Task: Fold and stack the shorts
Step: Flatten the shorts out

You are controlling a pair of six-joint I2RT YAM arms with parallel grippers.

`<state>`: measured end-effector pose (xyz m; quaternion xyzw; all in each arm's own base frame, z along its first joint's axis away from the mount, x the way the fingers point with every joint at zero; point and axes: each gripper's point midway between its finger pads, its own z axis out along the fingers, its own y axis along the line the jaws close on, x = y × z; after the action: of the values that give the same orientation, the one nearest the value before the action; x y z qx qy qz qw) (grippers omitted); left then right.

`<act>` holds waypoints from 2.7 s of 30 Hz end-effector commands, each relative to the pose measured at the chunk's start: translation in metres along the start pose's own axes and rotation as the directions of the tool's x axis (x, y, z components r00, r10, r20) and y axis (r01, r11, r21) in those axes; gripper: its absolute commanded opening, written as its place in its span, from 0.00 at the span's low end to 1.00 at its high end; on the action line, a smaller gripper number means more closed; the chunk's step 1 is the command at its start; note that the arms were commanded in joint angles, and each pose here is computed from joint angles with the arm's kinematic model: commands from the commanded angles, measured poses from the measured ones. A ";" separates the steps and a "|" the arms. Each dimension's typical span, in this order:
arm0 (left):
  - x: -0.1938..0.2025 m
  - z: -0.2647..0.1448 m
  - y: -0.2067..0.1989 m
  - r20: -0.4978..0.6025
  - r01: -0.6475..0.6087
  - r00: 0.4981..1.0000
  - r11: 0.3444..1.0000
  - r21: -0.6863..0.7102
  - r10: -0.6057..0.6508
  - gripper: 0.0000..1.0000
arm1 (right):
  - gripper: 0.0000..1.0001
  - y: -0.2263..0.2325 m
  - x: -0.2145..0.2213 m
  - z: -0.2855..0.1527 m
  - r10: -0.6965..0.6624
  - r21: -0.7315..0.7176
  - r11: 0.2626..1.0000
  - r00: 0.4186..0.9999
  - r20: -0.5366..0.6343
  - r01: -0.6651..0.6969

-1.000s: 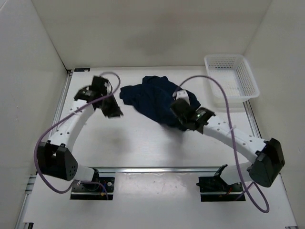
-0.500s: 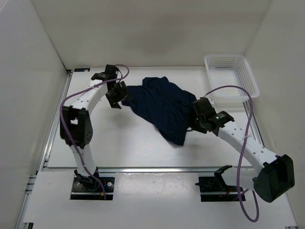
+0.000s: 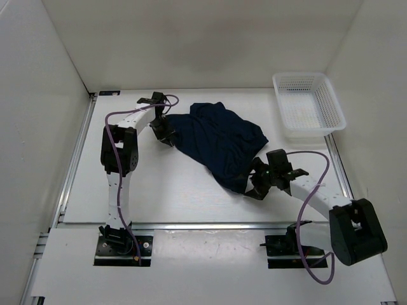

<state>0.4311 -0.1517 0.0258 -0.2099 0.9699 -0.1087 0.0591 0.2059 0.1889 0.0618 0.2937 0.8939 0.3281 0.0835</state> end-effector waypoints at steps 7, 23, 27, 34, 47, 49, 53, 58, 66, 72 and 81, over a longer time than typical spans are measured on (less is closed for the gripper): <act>-0.016 -0.019 -0.009 0.049 -0.012 0.999 0.999 0.031 0.010 0.10 | 0.65 0.011 0.014 0.037 0.147 -0.035 0.988 0.986 -0.074 -0.150; -0.083 -0.219 0.001 0.355 0.010 0.929 0.965 0.261 -0.105 0.10 | 0.00 0.164 -0.179 -0.092 -0.244 0.000 0.962 0.862 0.444 0.272; -0.067 -0.241 0.004 0.404 -0.022 0.909 0.954 0.300 -0.106 0.10 | 0.00 0.141 -0.161 -0.095 -0.357 0.094 0.932 0.842 0.405 0.350; 0.000 -0.144 -0.016 0.200 -0.073 0.979 0.978 0.195 0.033 0.21 | 0.00 0.046 -0.138 -0.061 -0.302 0.218 0.946 0.900 0.315 0.241; 0.093 -0.027 -0.070 -0.050 -0.237 0.968 0.964 0.117 0.244 0.58 | 0.00 0.029 -0.144 -0.067 -0.303 0.236 0.943 0.898 0.320 0.235; 0.097 -0.012 -0.074 -0.074 -0.237 0.967 0.966 0.103 0.245 0.58 | 0.00 0.028 -0.145 -0.068 -0.295 0.230 0.946 0.900 0.321 0.228; 0.086 0.002 -0.084 -0.051 -0.214 0.975 0.974 0.081 0.218 0.58 | 0.00 0.024 -0.141 -0.068 -0.293 0.220 0.947 0.906 0.304 0.232; 0.069 0.009 -0.092 -0.020 -0.197 0.980 0.977 0.080 0.199 0.39 | 0.00 0.021 -0.138 -0.071 -0.296 0.217 0.947 0.906 0.303 0.237; 0.000 -0.067 -0.090 0.126 -0.156 0.982 0.978 0.136 0.139 0.10 | 0.00 0.030 -0.142 -0.076 -0.303 0.196 0.948 0.900 0.313 0.251; -0.063 -0.224 -0.072 0.383 -0.169 0.923 0.934 0.314 0.038 0.10 | 0.00 0.108 -0.181 -0.116 -0.379 0.122 0.925 0.843 0.382 0.360; -0.035 -0.262 0.027 0.414 -0.107 0.910 0.965 0.241 -0.002 0.10 | 0.00 0.116 -0.160 -0.142 -0.429 0.088 0.897 0.804 0.412 0.434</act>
<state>0.4417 -0.0721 0.3127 -0.2013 0.8909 -0.2218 0.3414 0.3732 0.1021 0.2673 0.1472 0.8764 0.2602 0.3776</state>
